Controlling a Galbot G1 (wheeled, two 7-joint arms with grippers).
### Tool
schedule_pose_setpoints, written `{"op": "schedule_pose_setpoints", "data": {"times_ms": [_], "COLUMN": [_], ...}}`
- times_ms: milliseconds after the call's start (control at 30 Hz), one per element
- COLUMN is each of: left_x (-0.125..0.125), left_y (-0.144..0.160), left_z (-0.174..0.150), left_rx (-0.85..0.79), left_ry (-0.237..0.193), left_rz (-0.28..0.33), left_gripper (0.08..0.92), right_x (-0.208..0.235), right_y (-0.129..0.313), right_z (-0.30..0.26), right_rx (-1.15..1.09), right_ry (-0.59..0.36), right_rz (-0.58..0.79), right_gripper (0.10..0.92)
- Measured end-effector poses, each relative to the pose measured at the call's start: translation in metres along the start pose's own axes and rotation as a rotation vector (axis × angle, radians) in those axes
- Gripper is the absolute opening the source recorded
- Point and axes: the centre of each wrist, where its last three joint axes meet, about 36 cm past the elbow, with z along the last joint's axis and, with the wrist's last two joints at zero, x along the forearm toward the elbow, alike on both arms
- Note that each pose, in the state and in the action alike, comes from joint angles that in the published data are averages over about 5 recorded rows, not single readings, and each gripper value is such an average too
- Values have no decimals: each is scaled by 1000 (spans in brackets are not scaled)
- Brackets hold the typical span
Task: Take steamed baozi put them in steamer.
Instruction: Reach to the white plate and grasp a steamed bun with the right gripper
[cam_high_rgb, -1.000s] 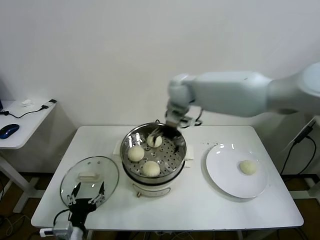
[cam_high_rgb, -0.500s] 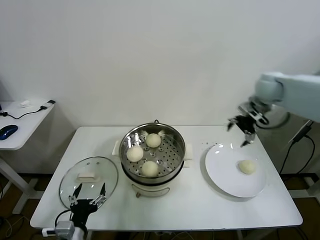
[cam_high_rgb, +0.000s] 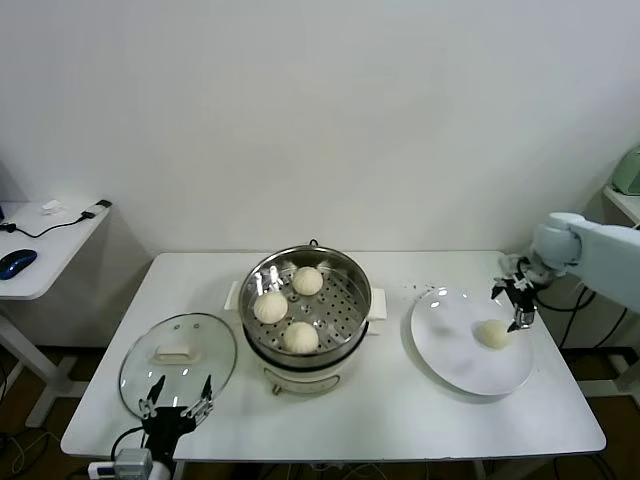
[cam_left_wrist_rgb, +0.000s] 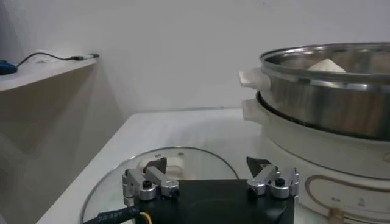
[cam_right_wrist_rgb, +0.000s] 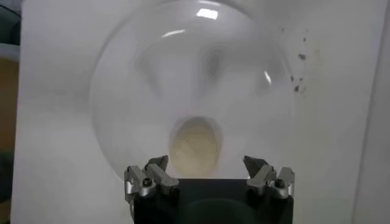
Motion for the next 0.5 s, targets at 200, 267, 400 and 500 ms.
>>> {"op": "schedule_pose_setpoints", "data": {"times_ms": [200,267,400,500], "left_x": [0,0,-1,-1], "left_y": [0,0,0,0], "left_z": [2,2,3,3], "left_rx": [-1,-1,-2,-1], "left_ry": [6,8,9,9], "left_rz": [-2,-2,-3,-3], "left_gripper": [823,823,823,823], "right_x": [-29,-36,-46,-51], "right_y": [5,5,4,3], "right_z": [4,5,3,0], "right_rx": [-42,-53,-69,-74], "right_ry": [16,17,16,15], "right_rz": [-8,-10,-9,-9], "right_gripper": [823,823,823,816]}}
